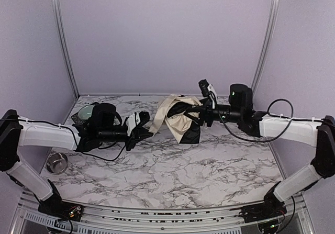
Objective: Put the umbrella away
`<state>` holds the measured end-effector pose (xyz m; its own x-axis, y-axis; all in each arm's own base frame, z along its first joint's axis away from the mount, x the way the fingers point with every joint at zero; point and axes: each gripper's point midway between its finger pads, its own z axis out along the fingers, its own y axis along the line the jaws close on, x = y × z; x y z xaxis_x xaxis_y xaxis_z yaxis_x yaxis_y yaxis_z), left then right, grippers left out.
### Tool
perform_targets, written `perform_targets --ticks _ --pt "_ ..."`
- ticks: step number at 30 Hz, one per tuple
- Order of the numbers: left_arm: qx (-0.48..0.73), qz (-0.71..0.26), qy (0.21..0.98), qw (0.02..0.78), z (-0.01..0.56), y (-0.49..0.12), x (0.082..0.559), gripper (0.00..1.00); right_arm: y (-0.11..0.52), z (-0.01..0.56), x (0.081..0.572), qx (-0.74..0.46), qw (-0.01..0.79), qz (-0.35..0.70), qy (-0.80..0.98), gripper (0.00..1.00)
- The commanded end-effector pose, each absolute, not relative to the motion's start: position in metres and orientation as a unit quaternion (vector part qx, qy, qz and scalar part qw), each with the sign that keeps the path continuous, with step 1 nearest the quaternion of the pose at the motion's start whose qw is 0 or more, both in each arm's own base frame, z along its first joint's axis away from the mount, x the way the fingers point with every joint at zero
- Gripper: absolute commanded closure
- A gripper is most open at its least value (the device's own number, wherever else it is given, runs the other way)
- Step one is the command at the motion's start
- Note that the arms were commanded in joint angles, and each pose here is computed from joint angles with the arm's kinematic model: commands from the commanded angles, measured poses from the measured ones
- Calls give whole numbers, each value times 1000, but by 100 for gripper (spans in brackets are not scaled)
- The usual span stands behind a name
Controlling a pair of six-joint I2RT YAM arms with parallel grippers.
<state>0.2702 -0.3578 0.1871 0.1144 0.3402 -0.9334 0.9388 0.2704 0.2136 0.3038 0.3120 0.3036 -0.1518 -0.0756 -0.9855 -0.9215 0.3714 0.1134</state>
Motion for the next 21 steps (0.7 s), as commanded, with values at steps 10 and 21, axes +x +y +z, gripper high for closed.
perform_targets --ticks 10,21 --pt "528 -159 789 271 43 -309 276 100 306 110 417 -226 474 322 788 100" --pt "525 -178 818 155 23 -305 248 100 286 62 391 -263 386 266 843 51"
